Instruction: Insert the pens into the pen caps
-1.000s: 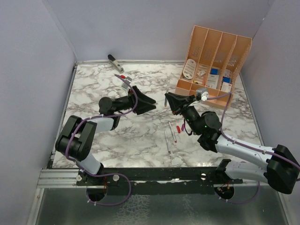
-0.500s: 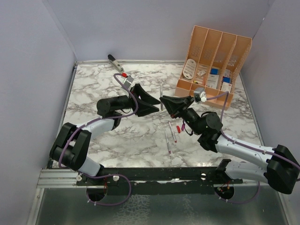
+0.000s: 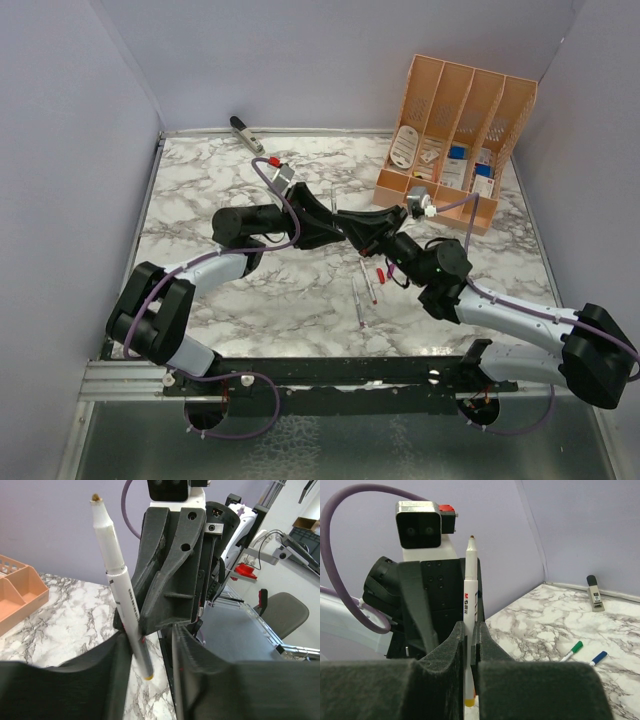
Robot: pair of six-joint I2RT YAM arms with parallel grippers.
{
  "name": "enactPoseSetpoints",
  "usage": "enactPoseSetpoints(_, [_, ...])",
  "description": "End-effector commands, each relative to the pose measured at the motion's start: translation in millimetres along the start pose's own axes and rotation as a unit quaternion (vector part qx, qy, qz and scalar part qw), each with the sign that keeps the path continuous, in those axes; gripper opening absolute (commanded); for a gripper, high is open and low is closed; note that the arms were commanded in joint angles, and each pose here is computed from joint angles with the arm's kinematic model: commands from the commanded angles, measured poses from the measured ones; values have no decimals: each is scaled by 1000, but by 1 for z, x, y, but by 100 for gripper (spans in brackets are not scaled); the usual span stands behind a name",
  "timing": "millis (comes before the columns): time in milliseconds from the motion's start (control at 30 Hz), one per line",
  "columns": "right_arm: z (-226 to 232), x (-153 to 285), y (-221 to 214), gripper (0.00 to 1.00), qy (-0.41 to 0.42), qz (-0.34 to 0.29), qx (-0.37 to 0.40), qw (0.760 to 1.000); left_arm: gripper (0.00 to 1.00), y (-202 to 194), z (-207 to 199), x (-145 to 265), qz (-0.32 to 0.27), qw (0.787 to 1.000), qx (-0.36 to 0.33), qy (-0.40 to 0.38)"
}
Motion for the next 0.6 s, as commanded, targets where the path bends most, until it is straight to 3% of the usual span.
enactPoseSetpoints(0, [1,-4,9,1,7,-22,-2,1000,25,9,-12,-4,6,999,-48,-14])
enactPoseSetpoints(100, [0,-5,9,1,3,-21,2,1000,14,10,-10,-4,5,999,-50,-6])
enactPoseSetpoints(167, [0,-5,8,1,2,-17,5,1000,0,10,-8,-4,2,999,-49,2])
enactPoseSetpoints(333, [-2,-5,8,2,-4,-9,18,1000,0,12,-5,-5,-4,999,-46,24])
enactPoseSetpoints(367, [-3,-4,9,9,-7,-11,26,1000,0,12,-4,-4,-4,999,-45,29])
enactPoseSetpoints(467, [-8,-2,22,45,-27,-25,49,998,0,10,6,-3,1,997,-29,65])
enactPoseSetpoints(567, [-16,6,35,60,-67,-28,73,995,0,6,20,1,6,992,-7,124])
Point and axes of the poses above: each gripper's point midway between its finger pads, its own x axis back along the fingers, its own z axis along the line the jaws close on, y = z × x, the point moved 8 cm from there along x, back along the fingers, and after that the axes turned 15 degrees about x, right-handed, at the moved point
